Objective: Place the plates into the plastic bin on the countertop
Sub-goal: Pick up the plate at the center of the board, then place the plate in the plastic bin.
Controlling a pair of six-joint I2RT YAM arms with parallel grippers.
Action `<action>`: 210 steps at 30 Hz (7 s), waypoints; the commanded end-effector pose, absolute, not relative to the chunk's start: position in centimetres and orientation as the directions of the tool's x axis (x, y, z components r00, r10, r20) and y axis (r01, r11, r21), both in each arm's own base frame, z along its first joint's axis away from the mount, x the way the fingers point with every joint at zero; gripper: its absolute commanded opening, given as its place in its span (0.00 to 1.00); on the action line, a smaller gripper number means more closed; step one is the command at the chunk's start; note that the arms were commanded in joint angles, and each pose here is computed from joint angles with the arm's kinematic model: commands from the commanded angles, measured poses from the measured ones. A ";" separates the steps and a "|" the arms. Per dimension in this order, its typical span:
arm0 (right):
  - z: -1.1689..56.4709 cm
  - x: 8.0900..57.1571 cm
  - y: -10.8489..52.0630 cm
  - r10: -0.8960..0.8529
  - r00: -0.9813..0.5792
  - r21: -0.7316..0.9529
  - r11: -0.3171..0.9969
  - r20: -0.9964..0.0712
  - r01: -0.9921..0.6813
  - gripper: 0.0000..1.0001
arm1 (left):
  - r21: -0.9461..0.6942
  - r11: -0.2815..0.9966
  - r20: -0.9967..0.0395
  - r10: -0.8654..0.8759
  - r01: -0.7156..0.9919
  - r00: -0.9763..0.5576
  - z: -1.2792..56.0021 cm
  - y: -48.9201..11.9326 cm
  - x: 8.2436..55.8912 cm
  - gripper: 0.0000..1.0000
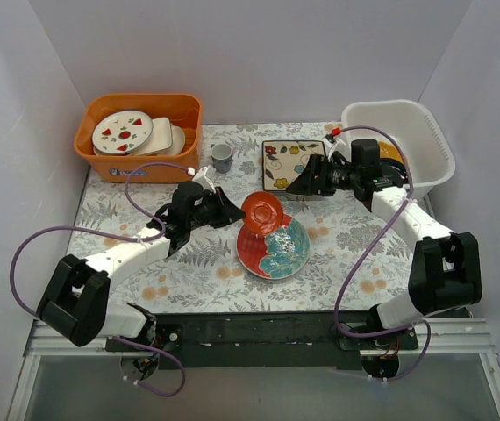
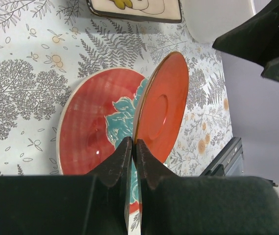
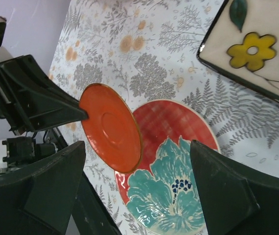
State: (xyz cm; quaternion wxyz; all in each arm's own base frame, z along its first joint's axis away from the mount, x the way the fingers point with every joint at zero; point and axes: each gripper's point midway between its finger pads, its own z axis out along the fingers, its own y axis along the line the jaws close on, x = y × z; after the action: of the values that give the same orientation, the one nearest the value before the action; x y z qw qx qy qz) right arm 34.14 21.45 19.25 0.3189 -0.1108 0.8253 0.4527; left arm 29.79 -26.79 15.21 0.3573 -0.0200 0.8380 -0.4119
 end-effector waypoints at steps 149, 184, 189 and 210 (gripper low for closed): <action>25.8 48.2 -3.4 0.544 -0.468 0.617 0.787 -0.697 -0.003 0.01 | -0.796 0.476 -0.556 -0.328 0.375 -0.764 17.3 -26.7 28.4 0.98; 14.9 47.1 -8.0 0.559 -0.562 0.508 0.820 -0.610 0.265 0.13 | -0.805 0.462 -0.541 -0.318 0.371 -0.779 16.8 -26.9 28.1 0.98; 14.1 46.9 -7.9 0.559 -0.577 0.503 0.819 -0.595 0.275 0.13 | -0.805 0.465 -0.540 -0.319 0.367 -0.779 16.7 -26.8 28.0 0.98; 16.9 46.4 -5.4 0.533 -0.567 0.554 0.818 -0.628 0.155 0.59 | -0.760 0.553 -0.567 -0.305 0.343 -0.765 15.4 -25.7 28.5 0.98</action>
State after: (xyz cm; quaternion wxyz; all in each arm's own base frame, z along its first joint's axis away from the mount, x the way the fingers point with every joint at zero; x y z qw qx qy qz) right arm 46.22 -6.26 13.84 0.3850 0.2248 0.8714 0.2045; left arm 28.08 -26.40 14.89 0.3213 0.0062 0.8089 -0.4924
